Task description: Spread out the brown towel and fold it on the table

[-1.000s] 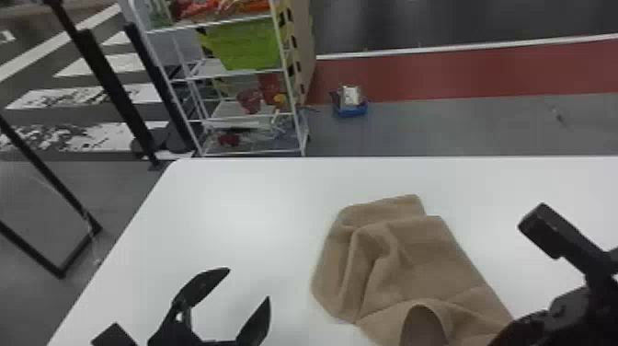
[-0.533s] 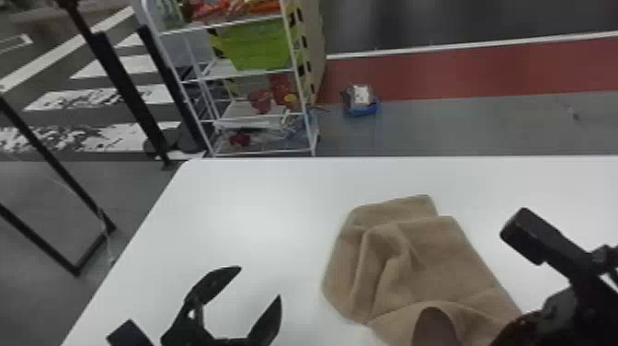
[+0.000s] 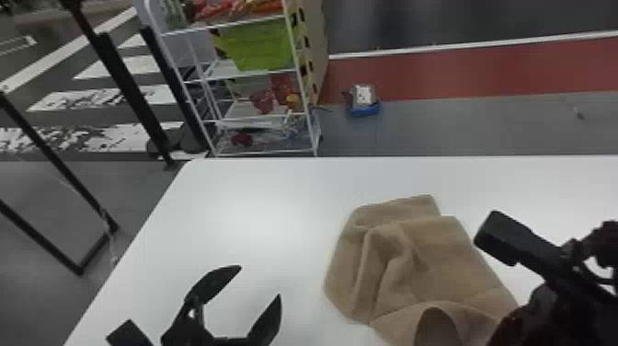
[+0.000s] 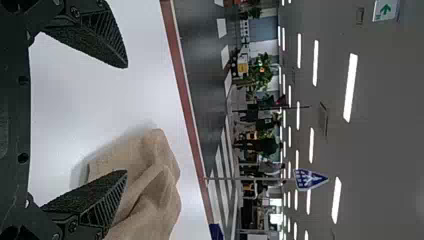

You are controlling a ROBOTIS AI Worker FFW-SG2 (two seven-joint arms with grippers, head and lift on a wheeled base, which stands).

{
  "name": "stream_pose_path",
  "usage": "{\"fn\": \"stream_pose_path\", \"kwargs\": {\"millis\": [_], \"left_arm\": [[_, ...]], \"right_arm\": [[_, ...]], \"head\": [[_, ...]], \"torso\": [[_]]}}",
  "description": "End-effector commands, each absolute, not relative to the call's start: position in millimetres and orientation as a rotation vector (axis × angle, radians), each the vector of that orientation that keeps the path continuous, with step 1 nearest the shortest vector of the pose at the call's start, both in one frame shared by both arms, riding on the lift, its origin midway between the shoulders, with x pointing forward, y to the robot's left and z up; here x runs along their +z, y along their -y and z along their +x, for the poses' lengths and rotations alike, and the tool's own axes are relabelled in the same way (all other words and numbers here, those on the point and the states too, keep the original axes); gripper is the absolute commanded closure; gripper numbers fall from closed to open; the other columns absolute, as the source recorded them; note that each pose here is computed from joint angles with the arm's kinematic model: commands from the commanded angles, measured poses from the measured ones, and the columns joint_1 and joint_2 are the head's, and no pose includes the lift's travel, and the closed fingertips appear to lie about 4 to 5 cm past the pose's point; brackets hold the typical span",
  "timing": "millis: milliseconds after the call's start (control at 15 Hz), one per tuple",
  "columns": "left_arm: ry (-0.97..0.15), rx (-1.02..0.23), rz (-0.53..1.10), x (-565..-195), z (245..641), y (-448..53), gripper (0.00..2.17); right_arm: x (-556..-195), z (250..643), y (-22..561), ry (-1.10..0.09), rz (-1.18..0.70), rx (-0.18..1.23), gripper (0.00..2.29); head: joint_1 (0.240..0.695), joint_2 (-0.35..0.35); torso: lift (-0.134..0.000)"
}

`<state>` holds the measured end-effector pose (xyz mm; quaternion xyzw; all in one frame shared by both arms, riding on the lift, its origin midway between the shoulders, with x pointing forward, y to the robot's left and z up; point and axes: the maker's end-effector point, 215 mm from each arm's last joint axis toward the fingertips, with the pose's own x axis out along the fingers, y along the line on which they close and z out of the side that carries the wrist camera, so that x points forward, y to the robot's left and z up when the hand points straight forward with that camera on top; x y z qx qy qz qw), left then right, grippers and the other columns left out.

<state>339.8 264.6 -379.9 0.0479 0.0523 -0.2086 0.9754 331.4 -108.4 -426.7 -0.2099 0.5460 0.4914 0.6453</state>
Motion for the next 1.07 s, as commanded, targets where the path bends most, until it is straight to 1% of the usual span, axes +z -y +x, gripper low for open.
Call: {"fn": "stream_pose_path", "kwargs": {"millis": [0,600,800,867,933,1000], "left_arm": [[-0.105,-0.418,0.095,-380,340,-265,0.14],[-0.107,-0.413,0.1,-380,339,-269,0.14],[-0.105,-0.412,0.1,-379,340,-269,0.14],[-0.105,-0.413,0.1,-379,340,-269,0.14],[-0.106,-0.413,0.099,-380,340,-269,0.14],[-0.106,-0.412,0.099,-380,340,-269,0.14]], "right_arm": [[-429,331,106,-1.246,-0.513,1.121,0.59],[-440,334,105,-1.267,-0.66,1.122,0.59],[-440,334,105,-1.265,-0.66,1.123,0.59],[-439,335,106,-1.264,-0.663,1.119,0.74],[-440,334,104,-1.263,-0.663,1.12,1.03],[-439,336,104,-1.257,-0.664,1.113,1.12]], "head": [[0.695,0.267],[0.695,0.275],[0.695,0.277],[0.695,0.278],[0.695,0.278],[0.695,0.278]], "torso": [[-0.124],[-0.124],[-0.124],[-0.124],[-0.124],[-0.124]]}}
